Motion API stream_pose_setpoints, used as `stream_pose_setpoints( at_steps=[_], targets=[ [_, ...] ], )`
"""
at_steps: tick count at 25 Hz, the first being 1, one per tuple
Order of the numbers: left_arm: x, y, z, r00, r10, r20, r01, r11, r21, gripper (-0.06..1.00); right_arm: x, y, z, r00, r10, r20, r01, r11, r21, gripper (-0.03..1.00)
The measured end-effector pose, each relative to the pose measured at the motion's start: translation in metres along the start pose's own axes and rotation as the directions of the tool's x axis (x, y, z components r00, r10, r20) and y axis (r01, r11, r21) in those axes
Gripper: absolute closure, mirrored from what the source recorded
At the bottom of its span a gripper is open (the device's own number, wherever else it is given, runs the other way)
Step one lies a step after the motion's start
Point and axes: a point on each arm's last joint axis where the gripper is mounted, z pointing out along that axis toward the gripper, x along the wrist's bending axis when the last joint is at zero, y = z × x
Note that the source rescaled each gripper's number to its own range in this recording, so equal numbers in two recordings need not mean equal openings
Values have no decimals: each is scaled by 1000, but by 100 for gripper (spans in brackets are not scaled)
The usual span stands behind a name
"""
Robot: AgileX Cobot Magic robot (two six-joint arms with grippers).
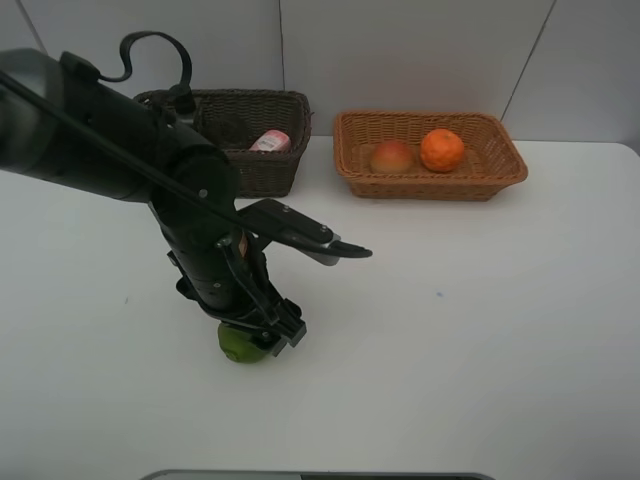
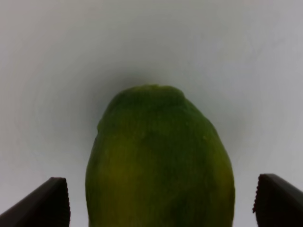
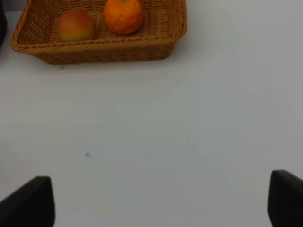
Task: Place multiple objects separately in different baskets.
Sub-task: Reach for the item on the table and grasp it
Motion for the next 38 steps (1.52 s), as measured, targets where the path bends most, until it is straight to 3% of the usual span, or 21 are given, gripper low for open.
stream_pose_setpoints(
  at_steps=[26, 38],
  targets=[
    [0, 1, 1, 1000, -4, 4, 4, 1000, -11, -6, 0, 0, 0, 1000, 0, 0, 0, 1000, 0, -3],
    [0, -1, 17, 1000, -4, -4, 5, 999, 41, -6, 0, 0, 0, 1000, 0, 0, 0, 1000, 0, -3]
  ],
)
